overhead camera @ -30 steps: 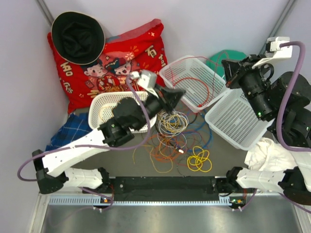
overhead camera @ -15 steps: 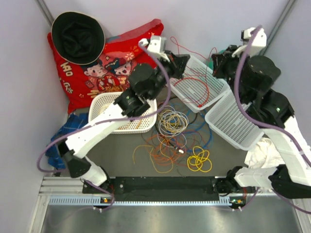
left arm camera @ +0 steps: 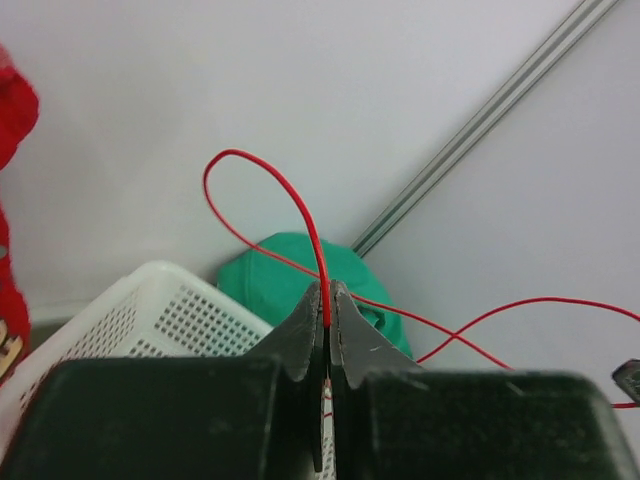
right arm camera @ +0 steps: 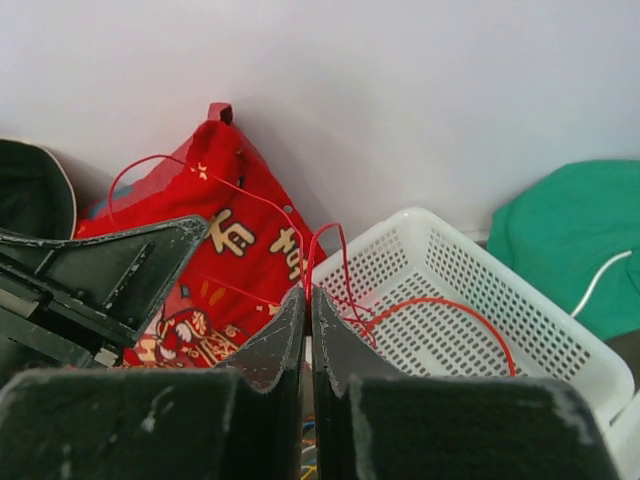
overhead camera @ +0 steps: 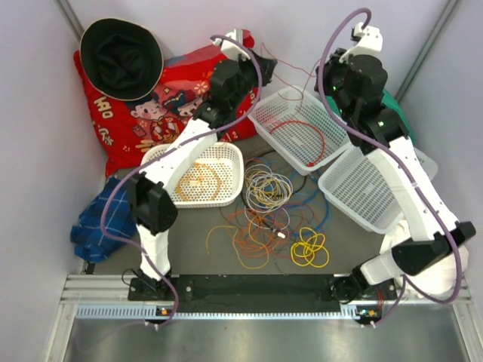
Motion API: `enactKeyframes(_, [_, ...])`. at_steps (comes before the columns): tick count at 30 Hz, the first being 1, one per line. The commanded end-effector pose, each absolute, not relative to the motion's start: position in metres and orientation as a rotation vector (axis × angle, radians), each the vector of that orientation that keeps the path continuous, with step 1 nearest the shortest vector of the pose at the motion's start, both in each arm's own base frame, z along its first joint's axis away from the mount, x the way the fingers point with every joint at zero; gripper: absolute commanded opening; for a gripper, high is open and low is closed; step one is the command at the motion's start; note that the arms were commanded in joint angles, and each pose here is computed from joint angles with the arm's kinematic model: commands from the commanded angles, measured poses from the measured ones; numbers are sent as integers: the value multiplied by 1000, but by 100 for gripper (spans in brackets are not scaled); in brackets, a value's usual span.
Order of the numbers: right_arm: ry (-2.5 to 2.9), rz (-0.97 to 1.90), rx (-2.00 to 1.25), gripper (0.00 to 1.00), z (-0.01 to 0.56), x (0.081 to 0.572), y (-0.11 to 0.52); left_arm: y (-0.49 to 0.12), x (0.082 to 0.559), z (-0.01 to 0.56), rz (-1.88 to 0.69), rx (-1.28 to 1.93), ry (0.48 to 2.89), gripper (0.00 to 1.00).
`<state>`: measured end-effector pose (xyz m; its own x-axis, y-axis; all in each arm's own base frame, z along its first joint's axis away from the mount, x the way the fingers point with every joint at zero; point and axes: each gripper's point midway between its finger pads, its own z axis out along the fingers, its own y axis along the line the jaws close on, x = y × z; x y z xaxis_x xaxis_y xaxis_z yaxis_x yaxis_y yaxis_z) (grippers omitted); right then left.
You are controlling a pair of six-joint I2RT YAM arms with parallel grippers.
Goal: Untangle the cables
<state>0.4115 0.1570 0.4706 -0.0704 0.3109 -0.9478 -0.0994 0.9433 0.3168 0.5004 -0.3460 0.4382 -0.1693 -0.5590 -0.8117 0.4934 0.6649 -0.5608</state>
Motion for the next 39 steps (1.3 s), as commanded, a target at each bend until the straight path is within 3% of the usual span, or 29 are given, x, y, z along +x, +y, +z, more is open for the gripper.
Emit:
enactKeyframes(1, [1482,411,181,0,510,434,157,-361,505,484,-1071,17,1324,0])
enactKeyframes(15, [1725,398,247,0,367,517,156,-397,590,312,-1157,-71,1598,2])
enactKeyframes(16, [1737,413,228,11,363,521,161,-401,594,295,-1168,-71,1624,15])
enactKeyframes(17, [1746,406,223,21,361,522,159,-400,596,298,-1183,-69,1618,48])
enactKeyframes(18, [1746,407,213,30,362,523,161,-402,594,299,-1199,-56,1615,63])
enactKeyframes(20, [1718,435,205,47,375,521,163,-401,591,311,-1192,-37,1582,80])
enactKeyframes(21, [1713,448,204,49,378,520,165,-399,589,318,-1178,-25,1565,99])
enactKeyframes(28, [1698,521,178,54,412,481,185,-378,540,400,-1128,-53,1474,99])
enactKeyframes(29, [1679,540,167,54,423,466,186,-378,533,384,-1102,-54,1521,99])
enactKeyframes(31, [1735,551,133,56,401,449,198,-380,504,406,-1099,-26,1499,99])
enactKeyframes(39, [1870,645,1,61,336,348,220,-376,442,349,-934,-15,1783,99])
